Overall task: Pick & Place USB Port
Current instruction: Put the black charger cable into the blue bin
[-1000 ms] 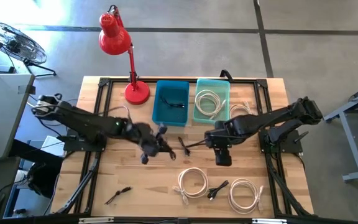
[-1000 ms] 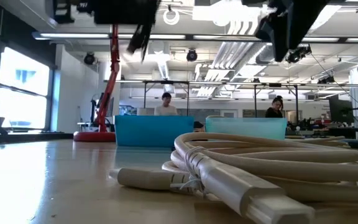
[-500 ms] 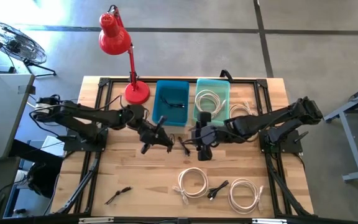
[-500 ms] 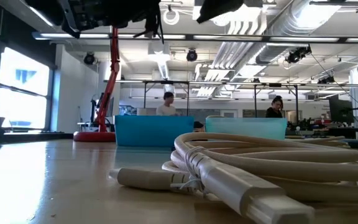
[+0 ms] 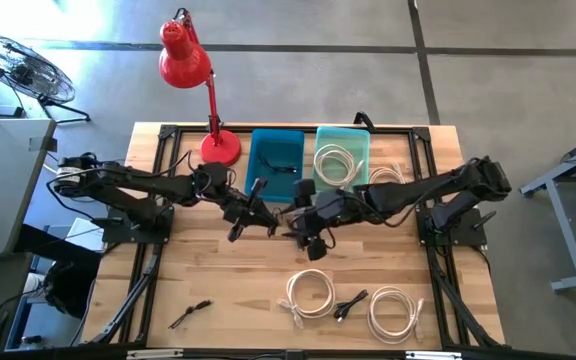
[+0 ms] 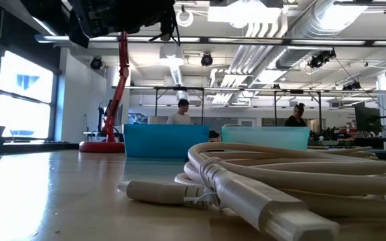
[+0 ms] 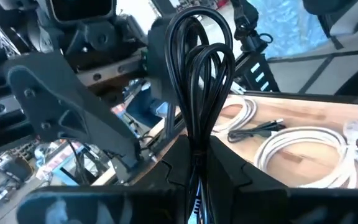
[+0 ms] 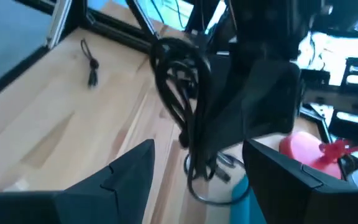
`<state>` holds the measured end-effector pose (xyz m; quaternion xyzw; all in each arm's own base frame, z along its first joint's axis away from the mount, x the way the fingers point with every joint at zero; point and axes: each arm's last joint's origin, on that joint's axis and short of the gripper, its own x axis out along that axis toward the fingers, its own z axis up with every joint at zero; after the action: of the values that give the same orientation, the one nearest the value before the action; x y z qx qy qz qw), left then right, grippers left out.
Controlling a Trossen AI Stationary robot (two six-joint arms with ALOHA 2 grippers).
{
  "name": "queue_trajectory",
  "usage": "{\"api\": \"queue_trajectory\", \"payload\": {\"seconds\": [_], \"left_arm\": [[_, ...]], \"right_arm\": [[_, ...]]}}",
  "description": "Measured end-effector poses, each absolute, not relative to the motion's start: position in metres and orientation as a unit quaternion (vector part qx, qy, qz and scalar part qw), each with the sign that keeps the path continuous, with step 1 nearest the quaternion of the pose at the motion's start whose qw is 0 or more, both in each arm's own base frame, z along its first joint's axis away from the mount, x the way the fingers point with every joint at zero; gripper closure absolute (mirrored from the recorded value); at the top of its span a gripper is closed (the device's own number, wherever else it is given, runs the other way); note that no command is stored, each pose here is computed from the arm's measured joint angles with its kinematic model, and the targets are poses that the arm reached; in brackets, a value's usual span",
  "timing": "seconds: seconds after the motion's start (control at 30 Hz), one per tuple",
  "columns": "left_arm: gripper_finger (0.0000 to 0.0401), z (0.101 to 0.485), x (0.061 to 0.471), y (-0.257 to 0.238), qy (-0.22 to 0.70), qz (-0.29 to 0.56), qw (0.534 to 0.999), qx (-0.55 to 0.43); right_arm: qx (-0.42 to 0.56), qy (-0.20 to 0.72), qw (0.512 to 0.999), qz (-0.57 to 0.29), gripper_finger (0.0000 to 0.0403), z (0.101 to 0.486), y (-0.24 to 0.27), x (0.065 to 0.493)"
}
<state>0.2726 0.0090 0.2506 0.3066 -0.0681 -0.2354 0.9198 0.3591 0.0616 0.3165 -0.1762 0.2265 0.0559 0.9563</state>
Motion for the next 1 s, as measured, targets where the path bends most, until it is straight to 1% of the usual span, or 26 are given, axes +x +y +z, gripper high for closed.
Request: {"api": "queue_trajectory", "payload": {"seconds": [0.2,0.33,0.4,0.47,0.5,0.57,0.63,0.67,0.7,0.8,0.87,1.0], "left_arm": [[0.0378,0.245,0.279,0.01,-0.069,-0.229,0.921,0.307],[0.0378,0.233,0.286,0.011,-0.054,-0.231,0.924,0.301],[0.0378,0.229,0.29,0.012,-0.053,-0.222,0.926,0.301],[0.0373,0.227,0.291,0.013,-0.046,-0.207,0.929,0.302],[0.0366,0.227,0.292,0.013,-0.045,-0.196,0.931,0.304],[0.0347,0.227,0.293,0.014,-0.039,-0.176,0.934,0.309],[0.0328,0.227,0.293,0.015,-0.032,-0.157,0.937,0.31],[0.032,0.227,0.293,0.016,-0.028,-0.147,0.938,0.311],[0.0314,0.227,0.293,0.016,-0.026,-0.139,0.94,0.312],[0.0303,0.227,0.294,0.018,-0.018,-0.116,0.942,0.313],[0.0301,0.227,0.294,0.019,-0.011,-0.1,0.944,0.314],[0.0299,0.226,0.294,0.021,0.005,-0.067,0.947,0.315]], "right_arm": [[-0.192,0.206,0.957,0.071,0.0166,0.31,0.06,0.371],[-0.204,0.199,0.955,0.076,0.0168,0.31,0.06,0.372],[-0.203,0.2,0.956,0.076,0.0177,0.31,0.06,0.372],[-0.202,0.203,0.955,0.076,0.0201,0.309,0.059,0.372],[-0.202,0.204,0.955,0.075,0.022,0.309,0.059,0.372],[-0.204,0.212,0.953,0.07,0.0273,0.308,0.059,0.371],[-0.206,0.221,0.951,0.066,0.0341,0.306,0.058,0.37],[-0.208,0.223,0.95,0.063,0.0369,0.306,0.058,0.37],[-0.211,0.225,0.949,0.059,0.0382,0.306,0.058,0.37],[-0.22,0.233,0.947,0.02,0.038,0.305,0.059,0.369],[-0.235,0.242,0.941,-0.005,0.039,0.305,0.062,0.368],[-0.261,0.25,0.931,-0.051,0.039,0.308,0.07,0.361]]}}
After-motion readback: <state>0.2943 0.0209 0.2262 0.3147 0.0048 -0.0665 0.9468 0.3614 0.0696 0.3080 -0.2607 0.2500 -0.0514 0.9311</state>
